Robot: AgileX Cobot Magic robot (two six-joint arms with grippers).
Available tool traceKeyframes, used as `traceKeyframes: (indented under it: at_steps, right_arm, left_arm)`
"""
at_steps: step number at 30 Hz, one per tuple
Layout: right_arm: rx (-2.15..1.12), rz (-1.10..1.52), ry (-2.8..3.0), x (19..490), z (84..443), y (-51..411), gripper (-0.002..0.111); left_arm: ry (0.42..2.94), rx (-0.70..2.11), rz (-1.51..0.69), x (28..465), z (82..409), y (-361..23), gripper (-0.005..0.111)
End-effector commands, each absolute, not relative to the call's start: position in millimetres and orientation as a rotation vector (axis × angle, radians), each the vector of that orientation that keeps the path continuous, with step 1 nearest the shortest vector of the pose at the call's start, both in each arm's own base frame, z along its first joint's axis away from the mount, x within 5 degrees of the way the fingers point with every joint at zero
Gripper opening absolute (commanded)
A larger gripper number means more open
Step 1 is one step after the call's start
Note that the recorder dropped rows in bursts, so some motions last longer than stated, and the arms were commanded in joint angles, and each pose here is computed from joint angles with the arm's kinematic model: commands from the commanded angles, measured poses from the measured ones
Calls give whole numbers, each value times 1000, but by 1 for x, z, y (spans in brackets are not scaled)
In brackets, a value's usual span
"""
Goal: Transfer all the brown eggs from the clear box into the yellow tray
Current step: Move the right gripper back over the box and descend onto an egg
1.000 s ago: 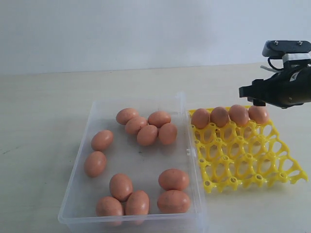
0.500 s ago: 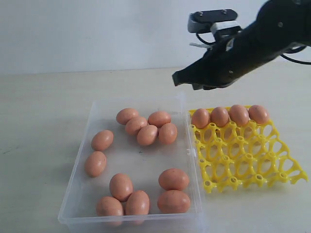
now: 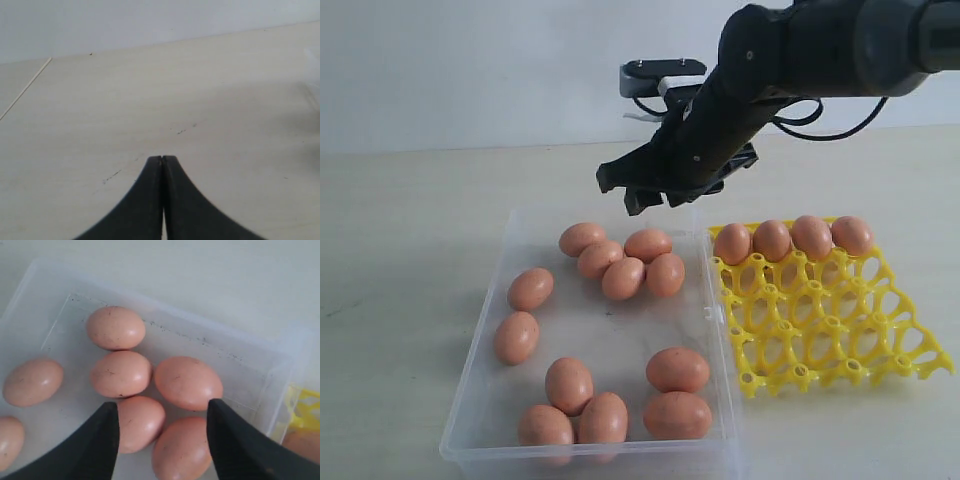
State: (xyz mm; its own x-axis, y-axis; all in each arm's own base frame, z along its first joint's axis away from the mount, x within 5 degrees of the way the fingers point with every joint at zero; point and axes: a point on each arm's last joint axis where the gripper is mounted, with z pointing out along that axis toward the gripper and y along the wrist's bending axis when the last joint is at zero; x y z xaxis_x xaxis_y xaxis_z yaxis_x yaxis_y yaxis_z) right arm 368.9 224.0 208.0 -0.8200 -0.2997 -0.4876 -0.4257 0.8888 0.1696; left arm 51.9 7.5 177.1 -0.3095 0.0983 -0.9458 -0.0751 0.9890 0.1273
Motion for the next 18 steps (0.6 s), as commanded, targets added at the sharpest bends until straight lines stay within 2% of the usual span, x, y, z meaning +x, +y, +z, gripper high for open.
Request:
traceKeyframes:
  at_steps: [1,18]
  right_arm:
    - [-561,373,2604,379,195,231,53]
    - [-559,460,2705,396,156,261,53]
  left_arm:
    - [1865,18,165,52,179,7,0]
    - [1865,18,165,52,179,7,0]
